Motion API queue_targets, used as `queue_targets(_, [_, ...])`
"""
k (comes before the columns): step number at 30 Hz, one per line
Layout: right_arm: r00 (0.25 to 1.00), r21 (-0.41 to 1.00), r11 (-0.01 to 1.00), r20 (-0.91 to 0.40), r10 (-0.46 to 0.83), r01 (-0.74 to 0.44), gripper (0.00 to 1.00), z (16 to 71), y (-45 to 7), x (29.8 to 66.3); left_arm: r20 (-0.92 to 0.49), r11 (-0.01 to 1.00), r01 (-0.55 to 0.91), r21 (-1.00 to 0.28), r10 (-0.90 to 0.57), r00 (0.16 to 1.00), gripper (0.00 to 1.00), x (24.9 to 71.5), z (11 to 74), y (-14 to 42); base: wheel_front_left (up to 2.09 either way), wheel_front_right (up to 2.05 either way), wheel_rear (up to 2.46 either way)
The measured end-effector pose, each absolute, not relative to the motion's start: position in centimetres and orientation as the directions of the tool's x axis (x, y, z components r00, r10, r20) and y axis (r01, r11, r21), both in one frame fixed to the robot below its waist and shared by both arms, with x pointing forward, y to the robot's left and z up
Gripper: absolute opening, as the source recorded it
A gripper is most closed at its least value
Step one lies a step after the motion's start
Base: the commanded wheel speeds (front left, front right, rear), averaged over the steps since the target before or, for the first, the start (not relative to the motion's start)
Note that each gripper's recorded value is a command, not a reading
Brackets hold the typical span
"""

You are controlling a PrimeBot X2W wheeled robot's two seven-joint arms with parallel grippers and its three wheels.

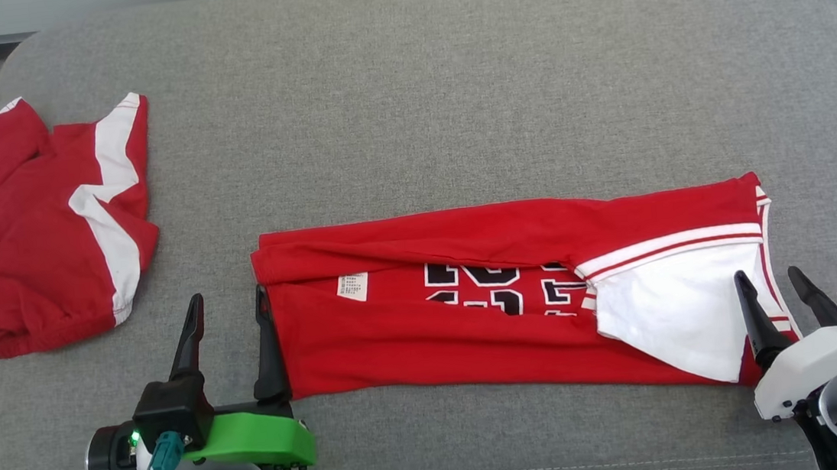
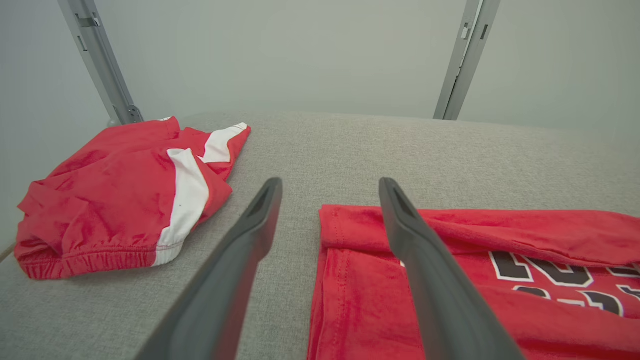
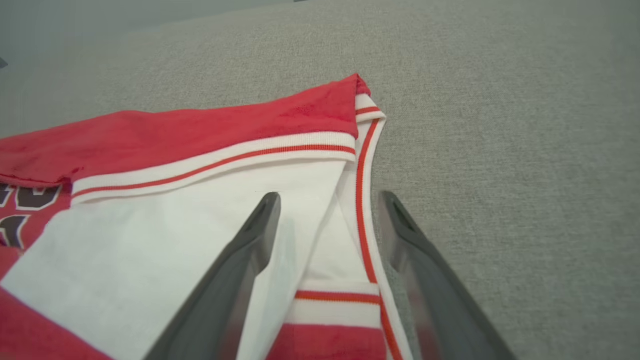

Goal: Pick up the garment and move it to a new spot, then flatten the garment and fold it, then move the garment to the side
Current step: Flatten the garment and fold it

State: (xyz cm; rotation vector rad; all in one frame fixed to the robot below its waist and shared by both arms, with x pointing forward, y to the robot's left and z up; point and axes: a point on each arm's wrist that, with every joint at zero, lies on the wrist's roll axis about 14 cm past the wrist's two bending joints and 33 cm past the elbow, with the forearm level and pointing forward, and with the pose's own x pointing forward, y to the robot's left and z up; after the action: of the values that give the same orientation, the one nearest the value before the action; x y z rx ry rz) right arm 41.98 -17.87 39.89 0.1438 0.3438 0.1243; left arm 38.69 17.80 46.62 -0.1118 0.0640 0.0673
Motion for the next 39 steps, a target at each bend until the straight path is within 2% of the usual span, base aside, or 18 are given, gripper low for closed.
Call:
queue_targets(11, [0.895, 0.174, 0.98, -0.416, 0.158, -0.092, 1.0, 36.1, -17.8, 42.9, -0.09, 0.991, -0.075, -0.108, 0.066, 0.994, 1.0, 39.4, 45.7, 17.9, 0.0, 0.0, 0.0])
queue_targets(13, [0.888, 0.19, 0.977, -0.425, 0.174, -0.101, 0.04, 35.7, -17.3, 42.9, -0.092, 0.991, -0.075, -0.107, 0.066, 0.994, 1.0, 39.4, 45.5, 17.9, 0.0, 0.0, 0.0])
queue_targets(14, [0.884, 0.194, 0.975, -0.43, 0.18, -0.105, 0.0, 35.6, -17.2, 42.8, -0.093, 0.991, -0.075, -0.107, 0.066, 0.994, 1.0, 39.4, 45.5, 17.9, 0.0, 0.0, 0.0])
queue_targets(19, [0.878, 0.243, 0.964, -0.432, 0.205, -0.105, 0.0, 35.5, -16.5, 42.7, -0.09, 0.991, -0.076, -0.11, 0.067, 0.994, 1.0, 39.6, 45.5, 18.0, 0.0, 0.0, 0.0])
queue_targets(24, [0.891, 0.258, 0.964, -0.418, 0.174, -0.067, 0.0, 35.8, -18.0, 42.7, -0.084, 0.991, -0.063, -0.118, 0.053, 0.995, 1.0, 40.0, 45.6, 17.5, 0.0, 0.0, 0.0])
queue_targets(34, [0.919, 0.128, 0.984, -0.388, -0.066, 0.125, 0.0, 37.2, -28.6, 42.3, -0.083, 0.991, -0.036, -0.128, 0.025, 0.996, 1.0, 40.7, 45.4, 16.5, 0.0, 0.0, 0.0])
queue_targets(39, [0.927, 0.102, 0.986, -0.366, -0.087, 0.132, 0.0, 38.1, -29.7, 42.2, -0.082, 0.991, -0.02, -0.13, 0.009, 0.997, 1.0, 41.1, 45.3, 16.1, 0.0, 0.0, 0.0])
